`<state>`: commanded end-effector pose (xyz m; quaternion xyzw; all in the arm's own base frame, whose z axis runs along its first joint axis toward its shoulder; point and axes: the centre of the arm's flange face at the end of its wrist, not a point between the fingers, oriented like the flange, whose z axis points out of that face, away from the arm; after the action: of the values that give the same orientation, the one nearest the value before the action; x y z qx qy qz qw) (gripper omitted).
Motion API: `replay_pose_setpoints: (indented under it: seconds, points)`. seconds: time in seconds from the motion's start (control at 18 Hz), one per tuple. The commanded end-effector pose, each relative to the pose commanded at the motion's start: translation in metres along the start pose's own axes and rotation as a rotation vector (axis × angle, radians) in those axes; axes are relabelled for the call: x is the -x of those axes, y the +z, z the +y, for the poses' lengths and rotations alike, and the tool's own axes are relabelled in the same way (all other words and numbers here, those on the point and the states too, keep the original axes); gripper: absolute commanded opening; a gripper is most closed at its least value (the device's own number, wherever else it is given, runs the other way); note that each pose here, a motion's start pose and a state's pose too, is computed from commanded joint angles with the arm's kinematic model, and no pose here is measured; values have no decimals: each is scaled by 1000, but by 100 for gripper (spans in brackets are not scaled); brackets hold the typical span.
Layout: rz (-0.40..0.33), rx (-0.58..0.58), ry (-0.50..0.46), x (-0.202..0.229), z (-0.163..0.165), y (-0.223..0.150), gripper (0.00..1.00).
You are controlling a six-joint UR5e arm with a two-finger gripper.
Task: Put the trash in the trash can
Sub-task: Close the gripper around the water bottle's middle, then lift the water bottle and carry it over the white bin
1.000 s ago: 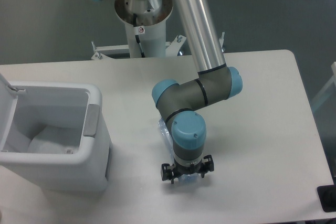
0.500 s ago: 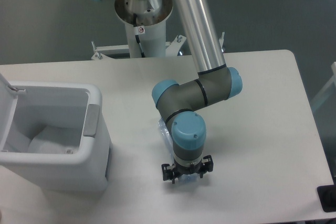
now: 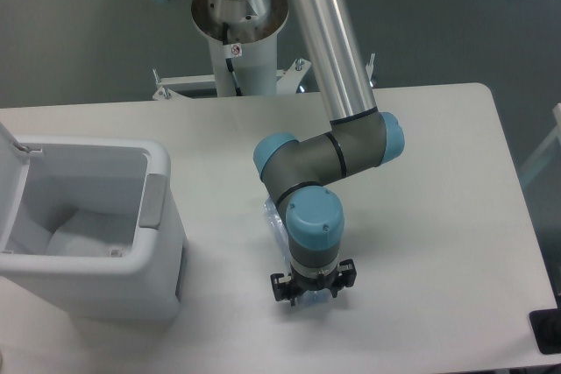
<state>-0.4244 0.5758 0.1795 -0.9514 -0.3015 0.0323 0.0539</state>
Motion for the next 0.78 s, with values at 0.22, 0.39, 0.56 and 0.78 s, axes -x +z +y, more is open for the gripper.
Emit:
replay_pose_setpoints:
  seconds: [0.22,0.39,0.56,0.78]
  points:
    - [0,1,-2,0,1,1,70]
    - [0,-2,0,-1,1,-1,68]
    - [0,0,0,0,1,-1,67]
    - [-1,-36,8,0,-3,-23,67]
